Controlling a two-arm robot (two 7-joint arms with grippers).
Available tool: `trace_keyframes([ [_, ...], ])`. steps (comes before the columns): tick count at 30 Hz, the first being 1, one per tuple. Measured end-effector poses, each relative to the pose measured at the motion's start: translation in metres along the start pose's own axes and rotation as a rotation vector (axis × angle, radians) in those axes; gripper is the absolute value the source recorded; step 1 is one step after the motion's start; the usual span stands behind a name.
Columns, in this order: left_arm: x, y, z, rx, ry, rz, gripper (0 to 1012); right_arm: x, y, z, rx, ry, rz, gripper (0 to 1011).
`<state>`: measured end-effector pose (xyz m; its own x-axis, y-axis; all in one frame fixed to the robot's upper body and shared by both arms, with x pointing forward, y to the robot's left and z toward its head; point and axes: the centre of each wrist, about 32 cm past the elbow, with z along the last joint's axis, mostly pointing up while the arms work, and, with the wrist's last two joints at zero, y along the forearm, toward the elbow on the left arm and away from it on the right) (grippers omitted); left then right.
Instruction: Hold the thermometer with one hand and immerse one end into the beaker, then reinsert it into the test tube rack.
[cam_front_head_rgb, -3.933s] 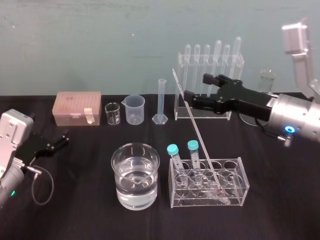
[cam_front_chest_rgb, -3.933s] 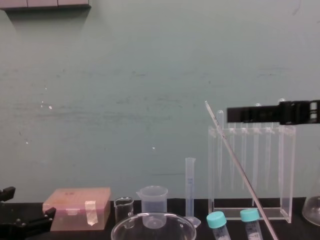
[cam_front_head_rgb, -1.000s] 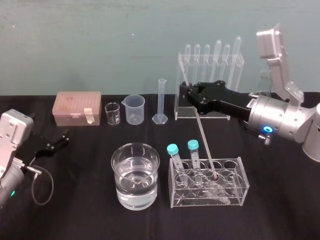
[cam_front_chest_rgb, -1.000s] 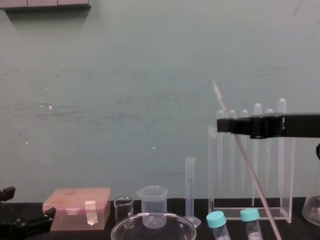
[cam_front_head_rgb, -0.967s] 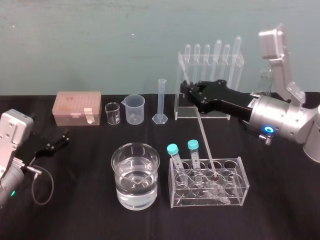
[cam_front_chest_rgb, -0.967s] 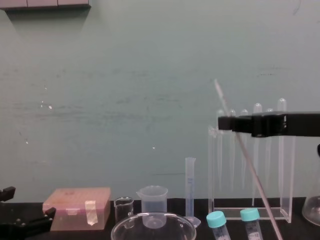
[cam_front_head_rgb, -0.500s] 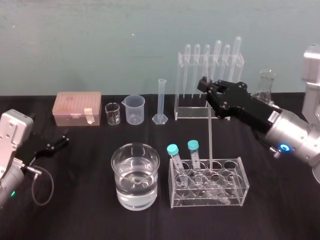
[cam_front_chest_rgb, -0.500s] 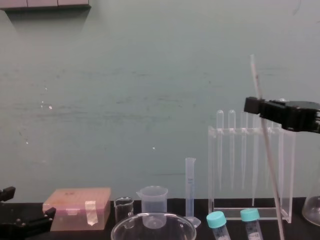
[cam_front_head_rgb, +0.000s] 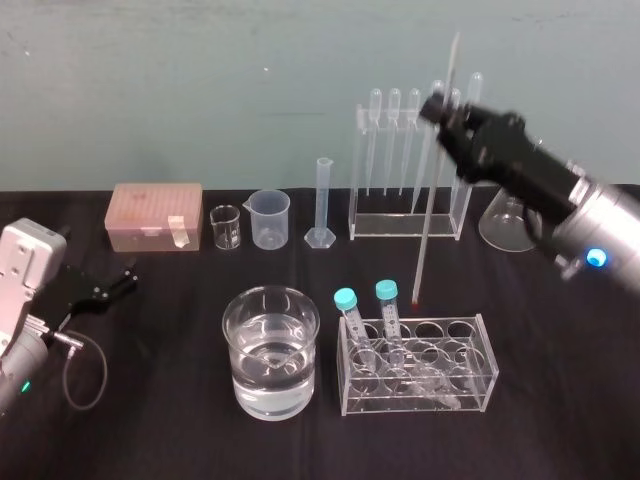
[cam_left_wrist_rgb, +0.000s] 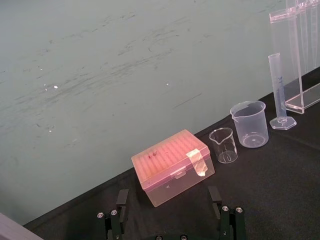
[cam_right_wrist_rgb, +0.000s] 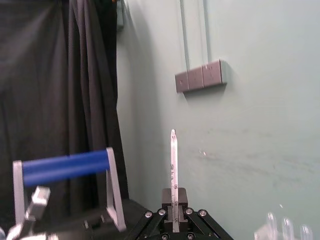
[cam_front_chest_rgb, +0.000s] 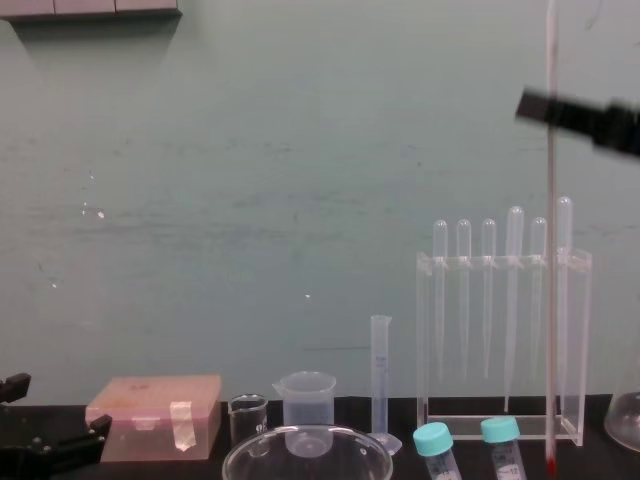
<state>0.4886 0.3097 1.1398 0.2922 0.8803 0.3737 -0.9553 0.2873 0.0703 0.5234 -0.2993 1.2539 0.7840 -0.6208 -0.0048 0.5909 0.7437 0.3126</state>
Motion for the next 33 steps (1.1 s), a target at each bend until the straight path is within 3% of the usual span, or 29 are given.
trace_keyframes([
  [5, 0.0000, 0.000, 0.000, 0.000, 0.000, 0.000, 1008, 0.0081, 0.010, 0.030, 0.034, 0.016, 0.014, 56],
  [6, 0.0000, 0.000, 0.000, 0.000, 0.000, 0.000, 1008, 0.0111, 0.015, 0.041, 0.043, 0.011, 0.016, 56],
  [9, 0.0000, 0.000, 0.000, 0.000, 0.000, 0.000, 1008, 0.0164, 0.024, 0.058, 0.058, -0.010, 0.023, 56],
  [14, 0.0000, 0.000, 0.000, 0.000, 0.000, 0.000, 1008, 0.0210, 0.046, 0.068, 0.070, -0.028, 0.068, 56],
  [18, 0.0000, 0.000, 0.000, 0.000, 0.000, 0.000, 1008, 0.0189, 0.068, 0.064, 0.075, -0.016, 0.130, 56],
  [25, 0.0000, 0.000, 0.000, 0.000, 0.000, 0.000, 1008, -0.0017, 0.110, 0.040, 0.082, 0.083, 0.293, 56],
  [27, 0.0000, 0.000, 0.000, 0.000, 0.000, 0.000, 1008, -0.0085, 0.118, 0.031, 0.073, 0.116, 0.341, 56],
  [33, 0.0000, 0.000, 0.000, 0.000, 0.000, 0.000, 1008, -0.0175, 0.130, 0.008, 0.042, 0.157, 0.421, 56],
])
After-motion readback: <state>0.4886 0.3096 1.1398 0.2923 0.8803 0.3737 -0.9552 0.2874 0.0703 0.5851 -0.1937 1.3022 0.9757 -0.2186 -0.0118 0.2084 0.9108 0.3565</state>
